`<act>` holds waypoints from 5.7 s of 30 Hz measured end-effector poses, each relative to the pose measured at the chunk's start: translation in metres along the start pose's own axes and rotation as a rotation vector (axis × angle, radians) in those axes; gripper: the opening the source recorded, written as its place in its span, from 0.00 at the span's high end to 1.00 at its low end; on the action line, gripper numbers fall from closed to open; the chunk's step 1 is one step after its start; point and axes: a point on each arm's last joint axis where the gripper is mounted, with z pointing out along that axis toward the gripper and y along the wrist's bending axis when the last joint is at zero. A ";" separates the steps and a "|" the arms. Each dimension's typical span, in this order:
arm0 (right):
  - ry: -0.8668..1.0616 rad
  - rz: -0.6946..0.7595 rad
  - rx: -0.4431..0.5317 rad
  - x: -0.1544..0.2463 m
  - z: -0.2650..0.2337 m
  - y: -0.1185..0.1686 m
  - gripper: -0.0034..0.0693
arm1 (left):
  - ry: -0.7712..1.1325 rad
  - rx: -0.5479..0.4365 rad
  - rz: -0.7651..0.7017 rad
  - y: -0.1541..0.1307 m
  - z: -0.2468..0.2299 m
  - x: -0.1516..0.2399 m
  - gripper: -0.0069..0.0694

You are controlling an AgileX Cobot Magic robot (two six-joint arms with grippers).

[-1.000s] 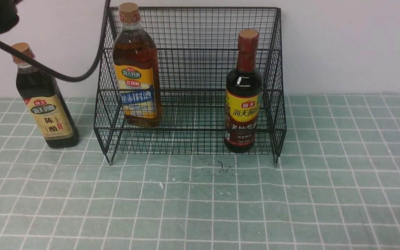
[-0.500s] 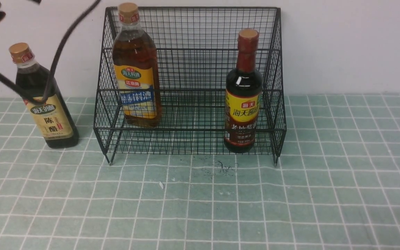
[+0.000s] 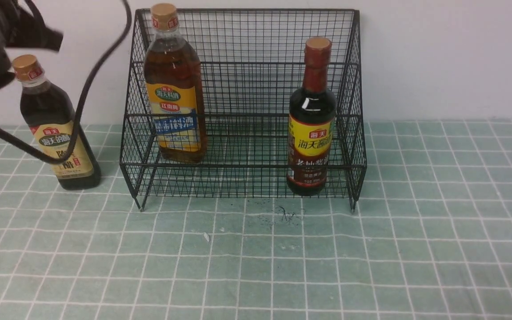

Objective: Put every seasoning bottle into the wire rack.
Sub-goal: Use the left arm to grab the condiment bottle closest to it, then use the left arm to put the condiment bottle back on the shelf

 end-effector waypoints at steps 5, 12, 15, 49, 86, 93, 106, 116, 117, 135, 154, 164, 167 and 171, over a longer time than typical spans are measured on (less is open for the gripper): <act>0.000 0.000 0.000 0.000 0.000 0.000 0.97 | -0.190 0.332 -0.460 -0.003 -0.031 -0.031 0.89; 0.000 0.000 0.000 0.000 0.000 0.000 0.97 | -0.331 0.931 -0.629 -0.019 -0.083 -0.060 0.89; 0.000 0.000 0.000 0.000 0.000 0.000 0.97 | -0.345 1.267 -0.418 -0.035 -0.113 -0.055 0.89; 0.000 0.001 0.000 0.000 0.000 0.000 0.97 | 0.061 0.439 -0.300 0.038 0.033 0.023 0.57; 0.000 0.001 0.000 0.000 0.000 0.000 0.97 | 0.075 0.438 -0.286 0.037 0.034 0.029 0.49; 0.000 0.001 0.000 0.000 0.000 0.000 0.97 | -0.072 0.413 -0.303 0.063 -0.014 0.000 0.49; 0.000 0.001 0.000 0.000 0.000 0.000 0.97 | -0.116 0.519 -0.417 0.054 -0.042 -0.016 0.49; 0.000 0.003 0.000 0.000 0.000 0.000 0.97 | -0.136 0.618 -0.423 0.000 -0.027 -0.021 0.49; 0.000 0.007 0.000 0.000 0.000 0.000 0.97 | -0.140 0.616 -0.422 -0.005 -0.024 -0.020 0.49; 0.000 0.012 0.000 0.000 0.000 0.000 0.97 | -0.018 0.700 -0.342 -0.061 0.003 0.002 0.49; 0.000 0.012 0.000 0.000 0.000 0.000 0.97 | 0.117 0.792 -0.204 -0.081 0.011 0.023 0.49; 0.000 0.012 0.000 0.000 0.000 0.000 0.97 | 0.073 0.776 -0.222 -0.074 0.006 0.015 0.39; 0.000 0.012 0.000 0.000 0.000 0.000 0.97 | 0.017 0.756 -0.236 -0.064 -0.002 0.005 0.38; 0.000 0.012 0.000 0.000 0.000 0.000 0.97 | -0.048 0.735 -0.222 -0.052 -0.013 -0.005 0.38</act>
